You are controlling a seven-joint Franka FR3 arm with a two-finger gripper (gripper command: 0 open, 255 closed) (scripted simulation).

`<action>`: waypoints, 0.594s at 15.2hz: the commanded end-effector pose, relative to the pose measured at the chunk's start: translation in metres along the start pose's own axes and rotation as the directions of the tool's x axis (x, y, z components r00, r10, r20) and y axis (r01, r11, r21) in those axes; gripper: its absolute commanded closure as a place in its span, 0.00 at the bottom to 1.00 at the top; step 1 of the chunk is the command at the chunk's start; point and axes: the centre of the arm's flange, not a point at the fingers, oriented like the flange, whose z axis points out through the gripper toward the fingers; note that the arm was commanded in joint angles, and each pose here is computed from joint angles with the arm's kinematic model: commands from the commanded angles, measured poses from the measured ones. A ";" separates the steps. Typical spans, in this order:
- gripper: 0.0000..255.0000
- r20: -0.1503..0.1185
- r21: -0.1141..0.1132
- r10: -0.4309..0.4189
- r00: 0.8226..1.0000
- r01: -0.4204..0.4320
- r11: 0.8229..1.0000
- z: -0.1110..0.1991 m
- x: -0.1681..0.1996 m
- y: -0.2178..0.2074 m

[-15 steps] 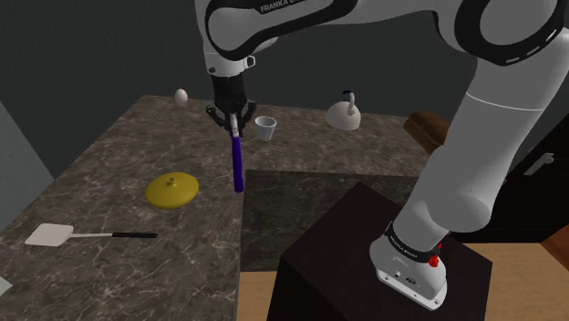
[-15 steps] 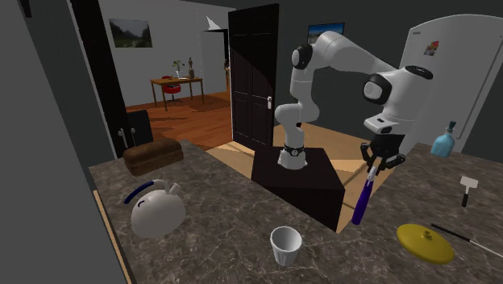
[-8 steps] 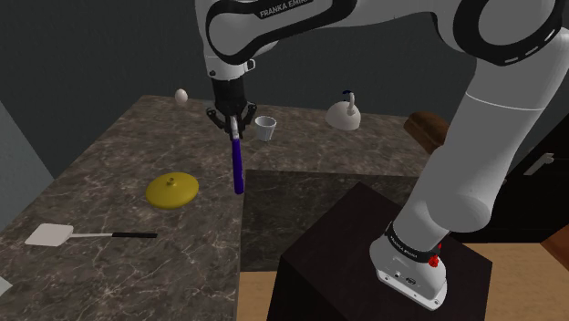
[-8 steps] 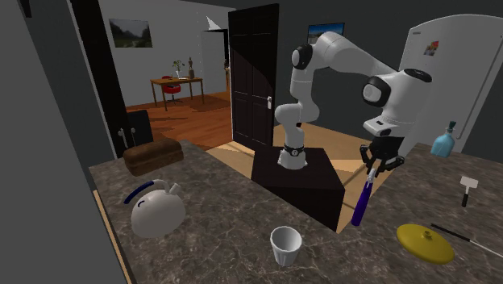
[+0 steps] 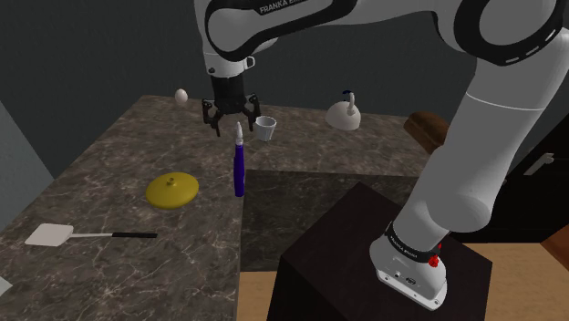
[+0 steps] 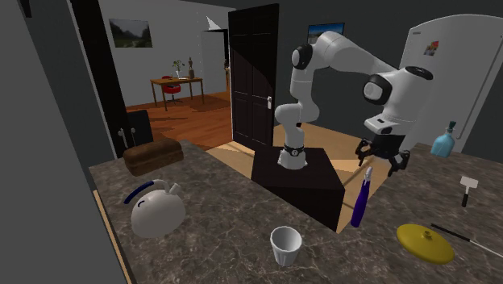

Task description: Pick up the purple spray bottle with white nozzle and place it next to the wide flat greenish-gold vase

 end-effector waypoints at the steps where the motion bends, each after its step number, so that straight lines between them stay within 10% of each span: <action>1: 0.00 0.000 0.000 0.000 1.000 0.000 1.000 -0.020 0.001 0.001; 9: 0.00 0.000 0.000 0.000 1.000 0.000 1.000 -0.044 0.001 0.001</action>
